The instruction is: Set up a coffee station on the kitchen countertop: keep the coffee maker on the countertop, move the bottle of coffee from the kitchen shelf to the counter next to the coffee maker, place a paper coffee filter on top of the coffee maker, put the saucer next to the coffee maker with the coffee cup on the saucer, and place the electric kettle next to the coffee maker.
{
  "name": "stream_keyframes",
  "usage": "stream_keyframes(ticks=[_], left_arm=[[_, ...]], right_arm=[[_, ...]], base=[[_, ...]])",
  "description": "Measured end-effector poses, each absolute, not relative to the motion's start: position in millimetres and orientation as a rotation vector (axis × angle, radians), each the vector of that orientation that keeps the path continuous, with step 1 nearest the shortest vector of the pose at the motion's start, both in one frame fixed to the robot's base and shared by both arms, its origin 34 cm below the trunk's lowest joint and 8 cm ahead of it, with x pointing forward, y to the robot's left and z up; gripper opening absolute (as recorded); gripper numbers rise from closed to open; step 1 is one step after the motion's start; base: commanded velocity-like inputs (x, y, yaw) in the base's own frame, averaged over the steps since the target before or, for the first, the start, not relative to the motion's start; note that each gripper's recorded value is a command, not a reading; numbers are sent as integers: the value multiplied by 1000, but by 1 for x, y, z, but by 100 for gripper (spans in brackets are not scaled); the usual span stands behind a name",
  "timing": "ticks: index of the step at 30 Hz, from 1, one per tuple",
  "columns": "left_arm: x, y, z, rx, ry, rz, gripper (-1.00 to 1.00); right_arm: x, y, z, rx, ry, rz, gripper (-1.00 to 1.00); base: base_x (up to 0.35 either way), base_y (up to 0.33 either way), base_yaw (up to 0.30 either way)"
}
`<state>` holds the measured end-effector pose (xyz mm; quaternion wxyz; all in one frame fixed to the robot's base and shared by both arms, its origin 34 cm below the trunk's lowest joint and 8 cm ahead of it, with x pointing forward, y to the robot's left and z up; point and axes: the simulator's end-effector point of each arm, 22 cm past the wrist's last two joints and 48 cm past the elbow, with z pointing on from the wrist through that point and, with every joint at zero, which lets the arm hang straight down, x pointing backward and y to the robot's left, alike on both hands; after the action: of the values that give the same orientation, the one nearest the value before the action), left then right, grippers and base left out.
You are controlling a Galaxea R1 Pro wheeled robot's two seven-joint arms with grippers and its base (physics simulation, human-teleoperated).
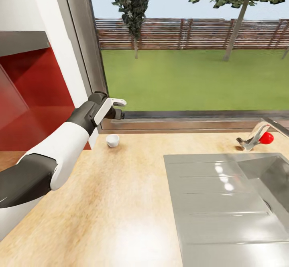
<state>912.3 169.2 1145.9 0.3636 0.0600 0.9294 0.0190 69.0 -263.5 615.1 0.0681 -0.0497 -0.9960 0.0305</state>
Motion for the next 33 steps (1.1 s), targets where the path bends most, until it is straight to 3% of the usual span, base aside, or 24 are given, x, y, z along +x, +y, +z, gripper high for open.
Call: stream_keyframes(ticks=[33], left_arm=[[919,168,1104,161,2440,45,100]], right_arm=[[49,-264,618,-145,-2947,94,100]], base=[[0,0,0]])
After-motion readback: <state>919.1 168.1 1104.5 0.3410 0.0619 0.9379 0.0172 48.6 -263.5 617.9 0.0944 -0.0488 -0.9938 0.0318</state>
